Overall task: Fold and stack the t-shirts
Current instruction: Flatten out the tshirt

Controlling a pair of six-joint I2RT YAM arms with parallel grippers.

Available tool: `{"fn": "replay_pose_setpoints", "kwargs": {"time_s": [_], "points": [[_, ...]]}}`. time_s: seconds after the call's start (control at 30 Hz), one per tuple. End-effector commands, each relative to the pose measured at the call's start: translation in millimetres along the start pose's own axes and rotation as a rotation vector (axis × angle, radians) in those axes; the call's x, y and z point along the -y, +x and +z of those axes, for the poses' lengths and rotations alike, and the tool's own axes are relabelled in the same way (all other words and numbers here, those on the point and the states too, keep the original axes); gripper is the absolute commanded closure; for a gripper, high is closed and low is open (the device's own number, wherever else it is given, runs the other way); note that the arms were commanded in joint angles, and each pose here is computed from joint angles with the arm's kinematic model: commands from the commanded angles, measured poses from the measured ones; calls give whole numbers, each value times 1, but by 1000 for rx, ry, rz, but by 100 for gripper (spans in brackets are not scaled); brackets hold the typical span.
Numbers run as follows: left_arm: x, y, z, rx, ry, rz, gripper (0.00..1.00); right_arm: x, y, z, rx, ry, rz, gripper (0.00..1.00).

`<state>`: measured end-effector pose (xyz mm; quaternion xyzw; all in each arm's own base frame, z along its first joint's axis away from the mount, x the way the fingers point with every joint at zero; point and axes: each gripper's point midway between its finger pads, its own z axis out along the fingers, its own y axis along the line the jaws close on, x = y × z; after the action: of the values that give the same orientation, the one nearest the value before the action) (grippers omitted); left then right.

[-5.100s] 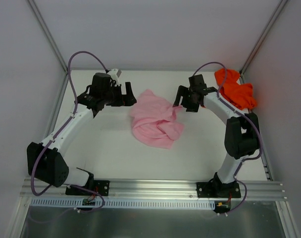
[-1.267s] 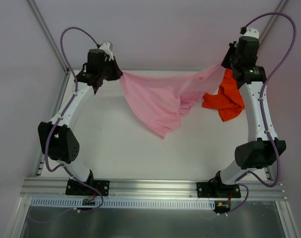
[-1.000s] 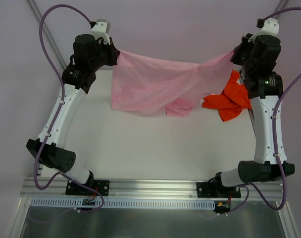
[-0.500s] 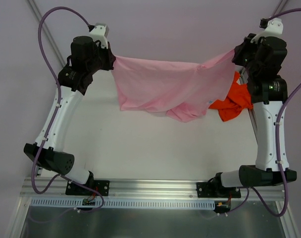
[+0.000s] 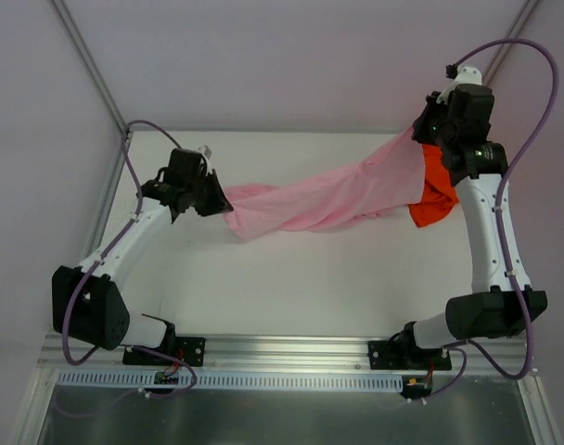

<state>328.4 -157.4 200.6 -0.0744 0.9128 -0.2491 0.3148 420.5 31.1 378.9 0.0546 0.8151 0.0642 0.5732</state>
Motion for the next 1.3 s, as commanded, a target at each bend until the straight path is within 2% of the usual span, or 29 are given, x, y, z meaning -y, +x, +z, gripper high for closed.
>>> {"fn": "replay_pose_setpoints", "kwargs": {"time_s": [0.0, 0.2, 0.37, 0.5, 0.57, 0.6, 0.67, 0.7, 0.73, 0.77, 0.8, 1.0, 1.03, 1.13, 1.27], "points": [[-7, 14, 35, -25, 11, -120, 100, -7, 17, 25, -59, -45, 31, 99], [-11, -29, 84, 60, -25, -68, 100, -7, 35, 49, -108, -49, 33, 99], [-21, -38, 127, 22, -56, -26, 99, -3, 57, 79, -165, -38, 27, 99], [-29, -33, 145, 6, -65, -30, 83, -1, 71, 98, -192, -38, 19, 99], [-37, -28, 150, -8, -78, -36, 78, 3, 77, 109, -205, -28, 10, 99], [-38, -29, 151, -10, -76, -34, 67, 3, 78, 112, -208, -27, 7, 99], [-36, -30, 149, -18, -63, -19, 54, 4, 79, 118, -217, -22, -1, 99], [-34, -31, 146, -21, -58, -13, 33, 3, 79, 120, -218, -23, -2, 99], [-30, -31, 138, -30, -49, -8, 24, 3, 75, 121, -210, -26, -5, 99], [-24, -37, 126, -14, -40, 6, 10, 3, 77, 123, -215, -24, -3, 99], [-27, -30, 119, -40, -64, 1, 8, 3, 73, 124, -207, -24, -4, 99], [-35, 11, 82, -93, -88, -97, 9, 4, 73, 131, -218, -14, -2, 99], [-45, 31, 82, -129, -113, -154, 12, 5, 73, 131, -217, -11, -4, 99], [-47, 53, 86, -140, -74, -241, 16, 6, 73, 131, -217, -5, -8, 99], [-41, 60, 102, -150, -4, -292, 21, 7, 74, 130, -226, -1, -11, 99]]}}
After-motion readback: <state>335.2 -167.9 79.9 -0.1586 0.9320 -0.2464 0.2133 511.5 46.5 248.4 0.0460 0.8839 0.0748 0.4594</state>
